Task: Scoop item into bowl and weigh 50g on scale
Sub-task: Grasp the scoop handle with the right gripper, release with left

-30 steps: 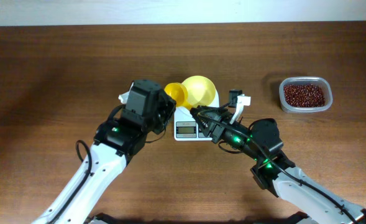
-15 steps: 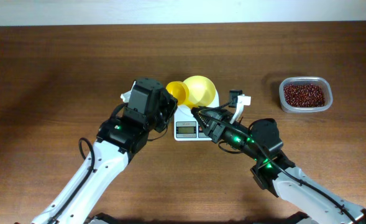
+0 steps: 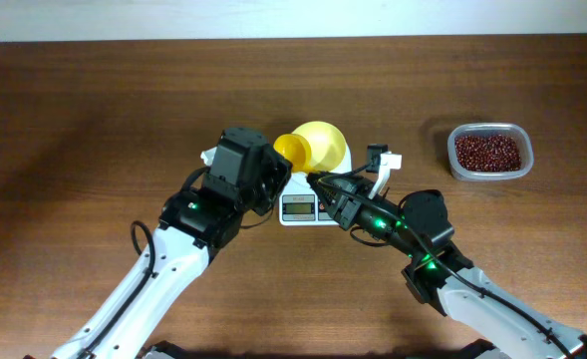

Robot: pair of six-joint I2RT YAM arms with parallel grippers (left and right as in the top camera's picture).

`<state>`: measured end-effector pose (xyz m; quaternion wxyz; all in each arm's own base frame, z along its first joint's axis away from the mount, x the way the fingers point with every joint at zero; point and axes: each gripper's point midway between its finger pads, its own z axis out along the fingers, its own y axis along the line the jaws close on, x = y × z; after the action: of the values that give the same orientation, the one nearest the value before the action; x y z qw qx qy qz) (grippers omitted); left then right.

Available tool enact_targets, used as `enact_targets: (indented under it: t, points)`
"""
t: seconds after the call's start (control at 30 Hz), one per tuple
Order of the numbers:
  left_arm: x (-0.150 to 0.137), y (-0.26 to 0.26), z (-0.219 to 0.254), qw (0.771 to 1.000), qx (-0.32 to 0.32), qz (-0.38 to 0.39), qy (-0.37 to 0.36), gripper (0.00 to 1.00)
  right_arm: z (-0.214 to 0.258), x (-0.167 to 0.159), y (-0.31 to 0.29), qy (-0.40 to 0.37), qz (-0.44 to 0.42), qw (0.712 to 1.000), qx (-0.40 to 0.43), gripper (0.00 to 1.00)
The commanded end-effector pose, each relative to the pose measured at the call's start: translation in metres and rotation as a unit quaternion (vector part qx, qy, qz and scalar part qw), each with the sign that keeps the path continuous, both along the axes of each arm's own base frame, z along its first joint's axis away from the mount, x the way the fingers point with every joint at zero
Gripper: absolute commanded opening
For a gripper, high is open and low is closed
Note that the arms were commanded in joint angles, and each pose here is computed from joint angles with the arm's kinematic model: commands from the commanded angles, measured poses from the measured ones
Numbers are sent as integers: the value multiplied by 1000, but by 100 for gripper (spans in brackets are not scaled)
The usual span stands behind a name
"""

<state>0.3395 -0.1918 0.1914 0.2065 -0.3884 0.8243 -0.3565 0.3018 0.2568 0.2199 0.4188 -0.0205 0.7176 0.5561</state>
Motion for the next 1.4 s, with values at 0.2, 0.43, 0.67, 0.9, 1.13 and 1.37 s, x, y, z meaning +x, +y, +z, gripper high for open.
enact_targets:
  t: [0.2, 0.43, 0.67, 0.9, 1.13, 1.37]
  points:
    - [-4, -2, -6, 1000, 2, -4, 13, 0, 4, -1, 4, -6, 8, 1000, 1, 23]
    - [-2, 1, -6, 1000, 8, 4, 10, 0, 3, -1, 4, -5, 8, 1000, 0, 17]
    - [-3, 2, -7, 1000, 10, 4, 13, 0, 3, -1, 4, -5, 8, 1000, 0, 13]
    - [-4, 2, -9, 1000, 11, 4, 17, 0, 3, -1, 4, -5, 8, 1000, 0, 9]
    - [-6, 3, -10, 1000, 13, 3, 20, 0, 3, -1, 4, -5, 8, 1000, 0, 9]
    - [-6, 4, -10, 1000, 15, 5, 21, 0, 3, -1, 4, -5, 8, 1000, 0, 4]
